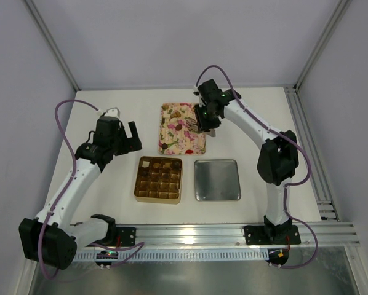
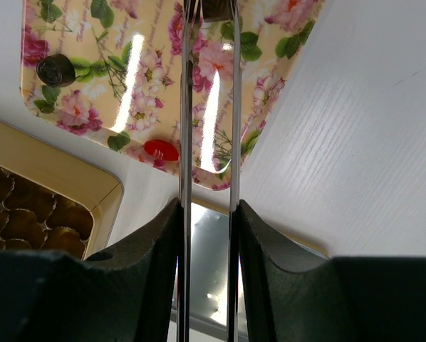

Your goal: Pack the chocolate

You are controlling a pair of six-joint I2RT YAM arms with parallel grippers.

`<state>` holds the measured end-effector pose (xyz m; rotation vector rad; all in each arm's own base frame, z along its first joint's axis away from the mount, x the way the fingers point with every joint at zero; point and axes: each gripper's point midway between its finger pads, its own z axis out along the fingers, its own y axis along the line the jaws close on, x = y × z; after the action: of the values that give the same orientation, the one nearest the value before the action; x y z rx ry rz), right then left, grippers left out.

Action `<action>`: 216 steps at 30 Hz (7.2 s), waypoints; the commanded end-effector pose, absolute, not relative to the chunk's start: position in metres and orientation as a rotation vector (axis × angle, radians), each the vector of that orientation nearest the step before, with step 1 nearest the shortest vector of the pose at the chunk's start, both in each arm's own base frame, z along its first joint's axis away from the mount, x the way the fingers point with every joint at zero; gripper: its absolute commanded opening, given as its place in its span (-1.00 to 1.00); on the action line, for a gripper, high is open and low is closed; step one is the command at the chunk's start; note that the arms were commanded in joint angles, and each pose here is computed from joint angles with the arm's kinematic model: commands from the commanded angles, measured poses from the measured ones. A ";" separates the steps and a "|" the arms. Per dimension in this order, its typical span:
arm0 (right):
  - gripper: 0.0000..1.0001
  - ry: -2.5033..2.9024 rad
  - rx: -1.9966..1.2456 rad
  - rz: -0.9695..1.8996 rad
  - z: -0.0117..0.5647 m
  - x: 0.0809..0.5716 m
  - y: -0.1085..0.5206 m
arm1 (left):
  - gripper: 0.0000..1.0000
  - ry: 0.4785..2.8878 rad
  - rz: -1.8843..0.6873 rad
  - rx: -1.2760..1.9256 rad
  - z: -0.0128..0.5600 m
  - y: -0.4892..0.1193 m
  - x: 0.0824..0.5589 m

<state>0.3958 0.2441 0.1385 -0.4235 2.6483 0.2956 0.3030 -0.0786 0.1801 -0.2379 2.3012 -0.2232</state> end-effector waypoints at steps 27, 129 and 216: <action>-0.35 2.621 -0.484 0.256 0.150 0.387 0.247 | 0.99 2.252 -0.246 -0.233 0.197 -0.080 0.305; -0.23 2.645 -0.539 0.277 0.148 0.370 0.247 | 0.99 2.250 -0.246 -0.235 0.197 -0.079 0.304; -0.27 2.611 -0.898 0.483 0.193 0.161 0.284 | 0.99 2.235 -0.260 -0.234 0.201 -0.079 0.301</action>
<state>0.1614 0.2791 0.1784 -0.9212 2.6683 0.4261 0.3004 -0.0793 0.1890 -0.2337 2.2734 -0.2429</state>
